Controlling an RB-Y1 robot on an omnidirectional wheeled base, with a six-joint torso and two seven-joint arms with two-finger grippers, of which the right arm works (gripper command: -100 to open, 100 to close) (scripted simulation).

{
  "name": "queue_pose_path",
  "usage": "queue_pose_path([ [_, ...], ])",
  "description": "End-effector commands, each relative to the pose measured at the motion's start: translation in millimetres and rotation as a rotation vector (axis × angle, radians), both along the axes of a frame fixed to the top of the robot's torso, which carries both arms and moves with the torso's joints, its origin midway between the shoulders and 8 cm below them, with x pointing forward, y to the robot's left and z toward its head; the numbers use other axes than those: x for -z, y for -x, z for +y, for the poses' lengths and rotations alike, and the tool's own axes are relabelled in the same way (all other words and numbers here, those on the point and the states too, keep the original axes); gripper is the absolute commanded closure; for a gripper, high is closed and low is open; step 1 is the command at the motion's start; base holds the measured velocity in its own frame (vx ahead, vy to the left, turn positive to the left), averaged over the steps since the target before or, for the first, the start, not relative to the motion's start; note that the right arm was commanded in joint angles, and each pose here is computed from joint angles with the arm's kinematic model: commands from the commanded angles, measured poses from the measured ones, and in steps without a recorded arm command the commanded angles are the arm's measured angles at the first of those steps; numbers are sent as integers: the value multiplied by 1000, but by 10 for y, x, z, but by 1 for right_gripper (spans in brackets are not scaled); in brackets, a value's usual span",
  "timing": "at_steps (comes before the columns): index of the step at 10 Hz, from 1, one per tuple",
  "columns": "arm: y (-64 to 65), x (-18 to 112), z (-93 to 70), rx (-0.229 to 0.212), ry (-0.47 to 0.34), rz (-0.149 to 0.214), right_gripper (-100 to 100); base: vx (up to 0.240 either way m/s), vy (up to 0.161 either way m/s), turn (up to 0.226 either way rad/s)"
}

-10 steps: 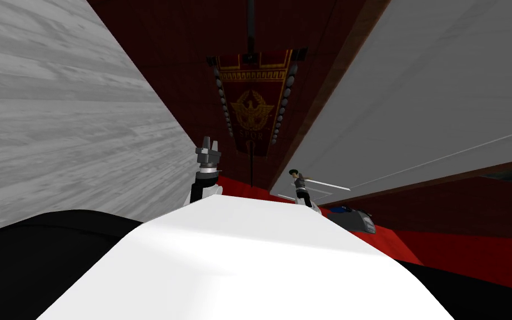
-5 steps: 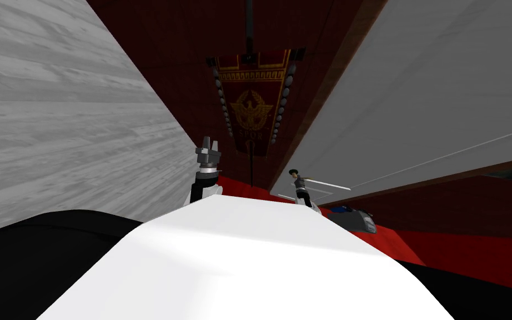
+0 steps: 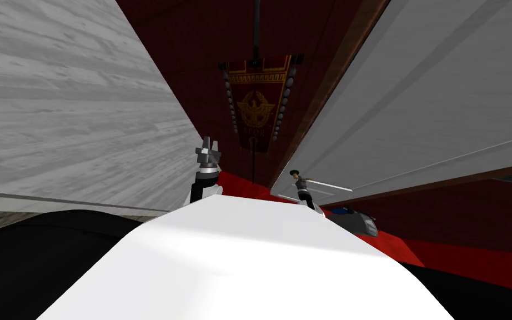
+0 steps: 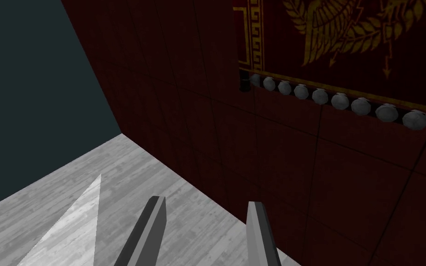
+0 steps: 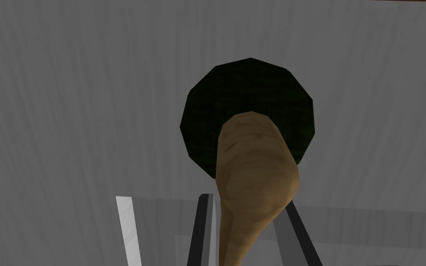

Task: Pull the door open

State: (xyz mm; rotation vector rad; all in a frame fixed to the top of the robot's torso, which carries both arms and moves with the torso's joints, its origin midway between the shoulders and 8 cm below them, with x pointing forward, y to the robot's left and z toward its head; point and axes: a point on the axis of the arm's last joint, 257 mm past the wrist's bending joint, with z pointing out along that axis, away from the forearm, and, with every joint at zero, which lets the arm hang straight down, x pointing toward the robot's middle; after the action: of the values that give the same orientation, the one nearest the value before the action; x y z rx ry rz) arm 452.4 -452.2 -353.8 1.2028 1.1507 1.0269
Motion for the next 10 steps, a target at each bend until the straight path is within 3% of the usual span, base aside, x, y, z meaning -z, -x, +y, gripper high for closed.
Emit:
queue_pose_path([
  [1,69,10,-14,-20,1,0,100,-214,-84,181],
  [5,223,9,-41,-71,0,4,100,-230,-74,179],
  [6,203,28,-17,-64,-2,8,100,-102,-30,36],
  [7,308,41,-5,-90,-3,9,100,-151,-58,142],
  [10,432,27,-5,-125,0,5,100,-199,-80,130],
])
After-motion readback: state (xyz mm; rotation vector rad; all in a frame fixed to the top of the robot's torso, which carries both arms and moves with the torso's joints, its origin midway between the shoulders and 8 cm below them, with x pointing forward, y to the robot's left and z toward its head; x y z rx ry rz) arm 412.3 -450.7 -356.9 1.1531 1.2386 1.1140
